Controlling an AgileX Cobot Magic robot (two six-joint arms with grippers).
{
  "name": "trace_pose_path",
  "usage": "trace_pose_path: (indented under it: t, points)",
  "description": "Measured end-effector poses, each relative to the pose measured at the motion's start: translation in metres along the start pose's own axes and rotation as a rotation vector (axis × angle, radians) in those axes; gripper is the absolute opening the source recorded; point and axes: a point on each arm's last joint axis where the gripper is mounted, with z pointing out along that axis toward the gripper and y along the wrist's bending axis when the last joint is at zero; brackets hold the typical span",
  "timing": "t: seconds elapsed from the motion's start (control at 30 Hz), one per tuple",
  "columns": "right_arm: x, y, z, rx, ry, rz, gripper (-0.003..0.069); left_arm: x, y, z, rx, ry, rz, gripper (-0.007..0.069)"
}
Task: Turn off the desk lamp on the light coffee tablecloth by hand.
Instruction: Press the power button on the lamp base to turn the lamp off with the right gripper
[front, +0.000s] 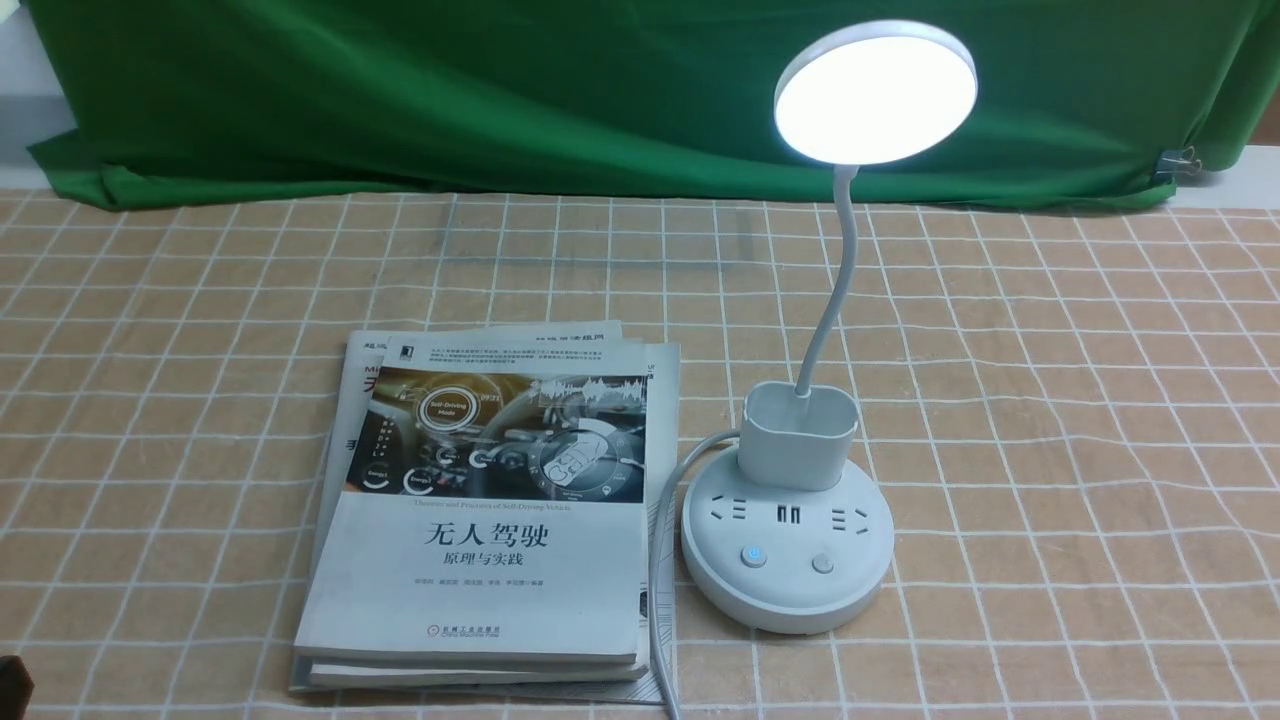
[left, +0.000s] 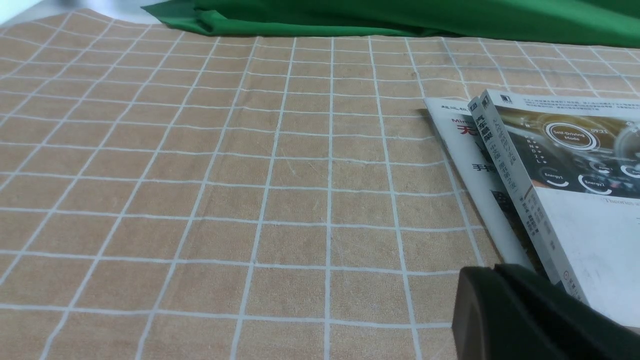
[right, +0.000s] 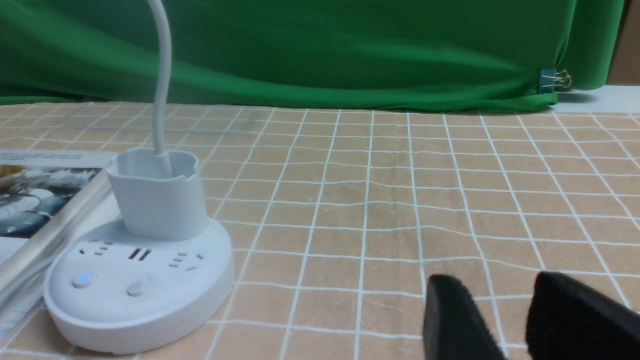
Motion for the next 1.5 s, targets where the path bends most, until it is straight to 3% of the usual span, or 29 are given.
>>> trace_pose_path:
  t: [0.6,0.83,0.97,1.2,1.3,1.4,1.5]
  points:
    - [-0.001,0.0,0.0,-0.001,-0.01,0.013,0.0242,0.0,0.0,0.0,0.0,0.0,0.0,0.0005]
    - [-0.015,0.001,-0.001,-0.052,-0.164,0.505,0.0242,0.0,0.0,0.0,0.0,0.0,0.0,0.0005]
    - [-0.024,0.0,-0.003,-0.081,-0.255,0.632,0.0242,0.0,0.0,0.0,0.0,0.0,0.0,0.0005]
    - [-0.029,-0.001,-0.005,-0.098,-0.322,0.654,0.0224,0.0,0.0,0.0,0.0,0.0,0.0,0.0005]
    - [-0.029,0.0,-0.004,-0.087,-0.239,0.637,0.015,0.0,0.0,0.0,0.0,0.0,0.0,0.0005]
    - [-0.055,0.004,-0.005,-0.108,-0.113,0.52,0.0054,0.0,0.0,0.0,0.0,0.0,0.0,0.0005]
    - [-0.083,0.008,-0.002,-0.135,0.027,0.4,0.0037,0.0,0.0,0.0,0.0,0.0,0.0,0.0005]
